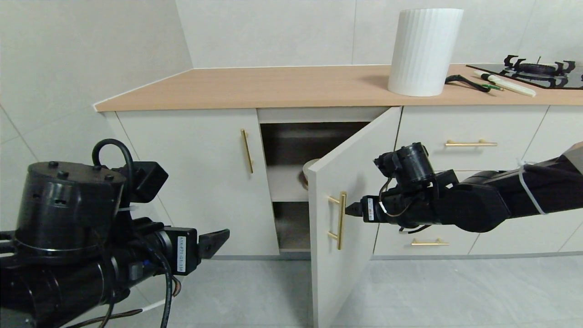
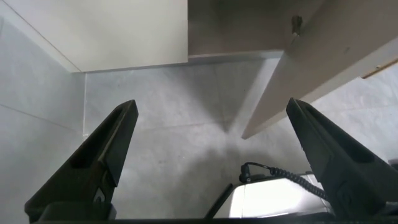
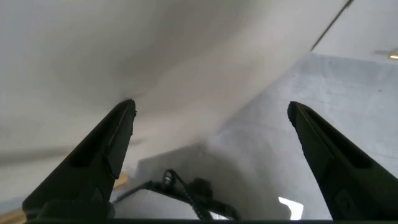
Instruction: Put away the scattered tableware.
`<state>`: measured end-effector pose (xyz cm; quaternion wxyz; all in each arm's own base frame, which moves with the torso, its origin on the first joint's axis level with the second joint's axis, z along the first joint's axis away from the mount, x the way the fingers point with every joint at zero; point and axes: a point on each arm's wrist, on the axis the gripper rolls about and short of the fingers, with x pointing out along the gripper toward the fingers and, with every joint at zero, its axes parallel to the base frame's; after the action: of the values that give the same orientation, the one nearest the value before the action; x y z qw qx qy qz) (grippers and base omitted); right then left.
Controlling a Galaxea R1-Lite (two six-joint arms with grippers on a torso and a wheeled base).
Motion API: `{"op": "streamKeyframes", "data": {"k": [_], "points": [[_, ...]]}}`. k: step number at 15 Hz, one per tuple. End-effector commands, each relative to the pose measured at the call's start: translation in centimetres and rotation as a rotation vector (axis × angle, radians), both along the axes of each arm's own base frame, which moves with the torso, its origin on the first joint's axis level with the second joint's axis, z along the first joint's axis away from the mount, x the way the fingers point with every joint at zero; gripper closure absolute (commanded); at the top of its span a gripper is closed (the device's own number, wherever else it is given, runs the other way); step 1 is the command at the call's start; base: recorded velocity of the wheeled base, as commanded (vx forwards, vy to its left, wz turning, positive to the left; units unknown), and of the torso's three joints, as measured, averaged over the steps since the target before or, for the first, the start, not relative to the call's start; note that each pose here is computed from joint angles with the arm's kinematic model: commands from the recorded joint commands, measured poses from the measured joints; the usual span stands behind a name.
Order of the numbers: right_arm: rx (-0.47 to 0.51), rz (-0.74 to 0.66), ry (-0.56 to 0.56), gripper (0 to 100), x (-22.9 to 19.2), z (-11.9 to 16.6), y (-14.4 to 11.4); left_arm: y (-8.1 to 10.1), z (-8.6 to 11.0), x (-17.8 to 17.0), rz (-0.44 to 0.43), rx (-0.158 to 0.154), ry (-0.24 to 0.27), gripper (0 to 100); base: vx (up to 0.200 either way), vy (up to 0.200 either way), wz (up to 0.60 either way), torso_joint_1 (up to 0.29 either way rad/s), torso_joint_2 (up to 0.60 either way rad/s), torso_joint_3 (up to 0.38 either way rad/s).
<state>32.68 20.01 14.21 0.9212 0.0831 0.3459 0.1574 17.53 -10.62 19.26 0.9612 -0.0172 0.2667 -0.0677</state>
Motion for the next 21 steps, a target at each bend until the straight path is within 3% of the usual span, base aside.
{"op": "streamKeyframes", "data": {"k": [1,5,14,18,21], "points": [[0.026,-0.006,-0.010,0,0.3,-0.4,0.5,-0.1,-0.1,0.1,0.001,0.003,0.004,0,0.200,0.000,0.00,-0.007,0.00,0.007],[0.062,-0.012,-0.019,0,0.3,-0.3,1.1,-0.1,-0.2,0.2,0.002,0.007,0.009,0,0.200,0.000,0.00,0.006,0.00,0.002],[0.247,-0.040,-0.043,0,0.3,-0.1,4.3,-0.1,-0.6,0.3,0.017,0.027,0.015,0,0.000,0.000,0.00,0.000,0.00,0.000],[0.334,-0.215,-0.092,0,2.6,-0.2,6.1,-0.2,-0.7,0.4,0.017,0.030,0.020,0,0.000,0.000,0.00,0.000,0.00,0.000],[0.339,-0.263,-0.117,0,3.5,-0.3,6.3,-0.2,-0.7,0.4,0.017,0.030,0.020,0,0.000,0.000,0.00,0.000,0.00,0.000]]}}
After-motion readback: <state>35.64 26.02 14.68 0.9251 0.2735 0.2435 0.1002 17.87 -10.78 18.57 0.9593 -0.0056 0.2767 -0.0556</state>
